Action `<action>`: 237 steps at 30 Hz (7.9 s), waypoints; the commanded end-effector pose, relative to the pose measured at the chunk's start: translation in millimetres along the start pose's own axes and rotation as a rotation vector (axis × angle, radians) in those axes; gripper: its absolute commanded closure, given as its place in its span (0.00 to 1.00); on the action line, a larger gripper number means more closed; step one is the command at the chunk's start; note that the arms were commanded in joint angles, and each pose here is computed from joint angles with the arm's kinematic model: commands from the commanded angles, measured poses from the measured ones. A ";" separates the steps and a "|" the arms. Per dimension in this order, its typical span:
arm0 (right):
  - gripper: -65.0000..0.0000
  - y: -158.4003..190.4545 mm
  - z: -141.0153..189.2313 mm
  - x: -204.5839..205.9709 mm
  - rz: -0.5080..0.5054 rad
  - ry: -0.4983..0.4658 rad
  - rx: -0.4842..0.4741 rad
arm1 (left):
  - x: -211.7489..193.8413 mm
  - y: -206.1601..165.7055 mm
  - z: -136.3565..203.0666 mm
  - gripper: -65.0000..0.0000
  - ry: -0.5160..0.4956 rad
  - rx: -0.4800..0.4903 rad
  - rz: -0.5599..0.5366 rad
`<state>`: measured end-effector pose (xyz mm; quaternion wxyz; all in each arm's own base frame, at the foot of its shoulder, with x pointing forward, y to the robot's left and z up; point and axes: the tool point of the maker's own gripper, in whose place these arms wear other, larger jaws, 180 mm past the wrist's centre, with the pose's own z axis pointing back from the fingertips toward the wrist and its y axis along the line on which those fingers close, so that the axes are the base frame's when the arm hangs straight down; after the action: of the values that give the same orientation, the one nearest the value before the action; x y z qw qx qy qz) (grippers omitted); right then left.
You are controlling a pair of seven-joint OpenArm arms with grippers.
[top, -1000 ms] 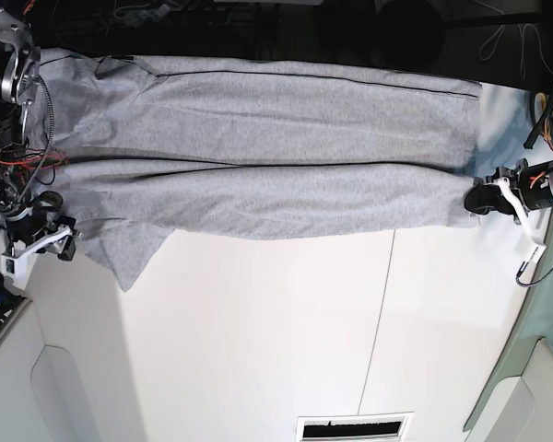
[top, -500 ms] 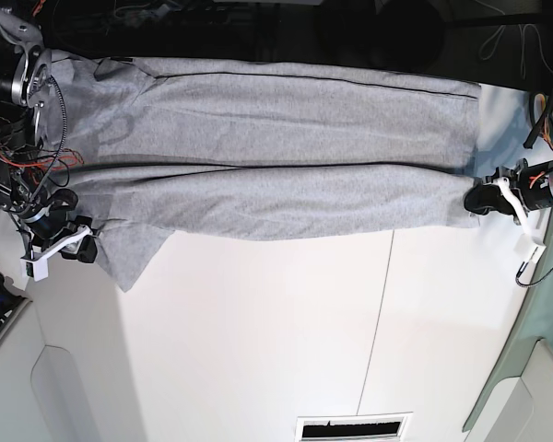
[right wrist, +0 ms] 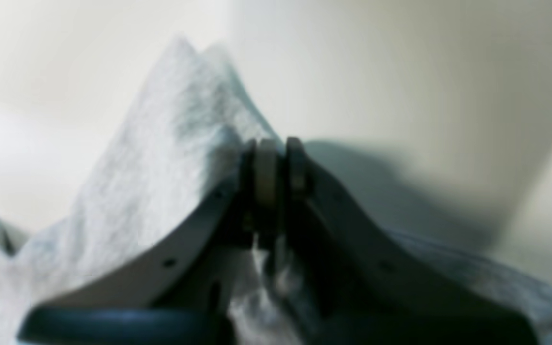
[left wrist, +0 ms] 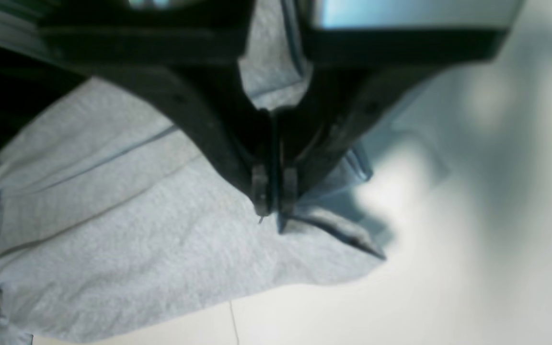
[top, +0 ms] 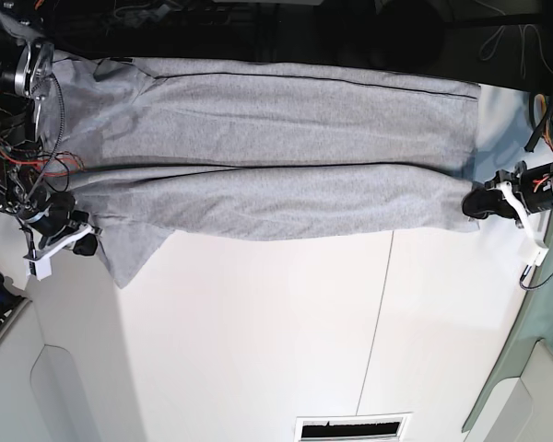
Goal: Layout the t-shirt on the table in an organized manner, then fold the t-shirt properly
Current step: 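Release the folded hem and raise both grippers, then grasp both ends of the grey strip and lift it slightly, then fold the strip end with the left gripper toward the right gripper, then release the folded end and withdraw the left gripper, then grasp the folded bundle with the right gripper and flip it over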
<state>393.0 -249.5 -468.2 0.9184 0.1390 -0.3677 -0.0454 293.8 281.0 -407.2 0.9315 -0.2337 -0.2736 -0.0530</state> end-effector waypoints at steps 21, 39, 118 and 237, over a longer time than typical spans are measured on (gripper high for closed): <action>1.00 10.3 133.5 -10.9 0.166 -0.083 0.045 | 15.4 5.4 42.5 1.00 0.044 -0.047 0.021; 1.00 10.9 180.3 -87.0 0.147 0.026 0.017 | -64.0 -26.5 64.3 1.00 0.259 -0.137 0.008; 1.00 45.6 160.0 -55.2 -0.049 -0.197 0.094 | -12.1 -23.4 18.9 1.00 -0.029 0.079 -0.169; 1.00 210.1 135.7 -46.6 0.142 -0.106 0.406 | -51.7 -151.2 -36.1 0.42 -0.087 -0.188 -0.137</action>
<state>255.4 -70.5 -358.6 0.8661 0.2837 -0.4024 0.0869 225.9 129.5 -411.8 0.8971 -0.2968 -0.3019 -0.1263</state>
